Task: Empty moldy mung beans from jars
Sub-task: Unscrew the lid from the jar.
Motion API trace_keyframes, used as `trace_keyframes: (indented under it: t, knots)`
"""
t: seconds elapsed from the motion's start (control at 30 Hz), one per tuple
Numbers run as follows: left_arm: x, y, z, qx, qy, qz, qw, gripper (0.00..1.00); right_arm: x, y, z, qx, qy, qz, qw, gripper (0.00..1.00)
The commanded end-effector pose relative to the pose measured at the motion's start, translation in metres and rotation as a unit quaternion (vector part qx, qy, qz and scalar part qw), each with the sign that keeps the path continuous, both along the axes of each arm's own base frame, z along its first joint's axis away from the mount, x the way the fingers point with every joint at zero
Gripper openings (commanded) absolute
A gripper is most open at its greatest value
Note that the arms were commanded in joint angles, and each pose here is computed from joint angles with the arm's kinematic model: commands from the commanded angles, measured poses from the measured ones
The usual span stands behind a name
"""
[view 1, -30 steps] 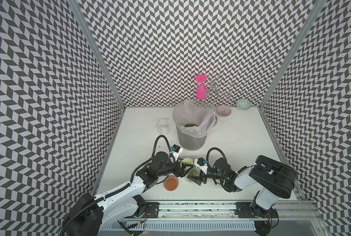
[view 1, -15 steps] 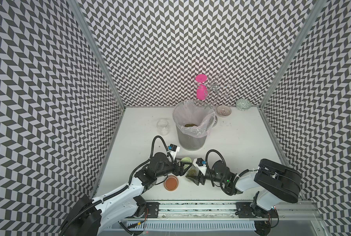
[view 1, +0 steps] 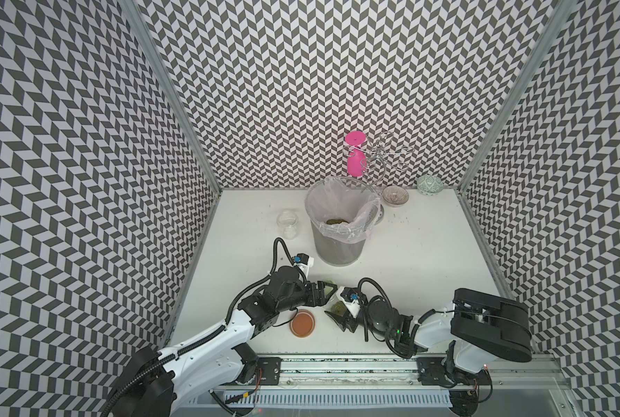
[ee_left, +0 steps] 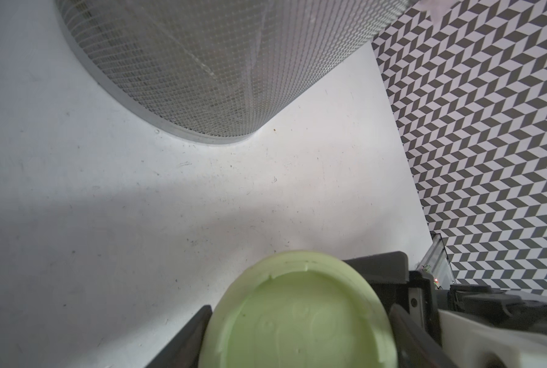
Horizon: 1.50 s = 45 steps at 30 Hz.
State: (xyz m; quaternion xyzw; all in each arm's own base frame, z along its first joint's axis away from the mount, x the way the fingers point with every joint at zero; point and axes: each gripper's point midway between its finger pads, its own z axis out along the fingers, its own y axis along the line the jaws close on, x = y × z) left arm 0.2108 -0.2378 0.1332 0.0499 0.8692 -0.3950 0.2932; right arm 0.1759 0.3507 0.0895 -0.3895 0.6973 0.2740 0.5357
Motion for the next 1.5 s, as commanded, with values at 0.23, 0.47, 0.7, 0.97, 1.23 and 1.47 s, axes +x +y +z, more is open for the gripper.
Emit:
trace_keyframes:
  t: [0.23,0.47,0.7,0.97,1.23,1.47]
  knots:
    - [0.019,-0.001,0.023,0.0,-0.007,0.042,0.999,0.88,-0.014,0.026,0.04,0.041,-0.056,0.021,0.997,0.57]
    - [0.02,-0.009,0.069,-0.049,-0.081,0.019,0.995,1.0,-0.026,0.033,0.042,0.051,-0.033,0.056,0.997,0.56]
    - [0.027,0.004,0.104,-0.039,-0.151,0.027,0.987,1.0,-0.027,0.017,0.057,0.098,-0.001,0.081,0.992,0.56]
    - [0.0,0.004,0.136,-0.087,-0.298,-0.068,0.948,1.0,-0.031,-0.022,0.108,0.189,0.024,0.143,0.971,0.57]
    - [-0.043,-0.022,0.141,-0.157,-0.339,-0.212,0.903,1.0,-0.042,-0.043,0.142,0.189,0.013,0.182,0.965,0.57]
    - [-0.073,-0.038,0.156,-0.195,-0.359,-0.284,0.867,1.0,-0.044,-0.05,0.157,0.188,0.018,0.204,0.96,0.57]
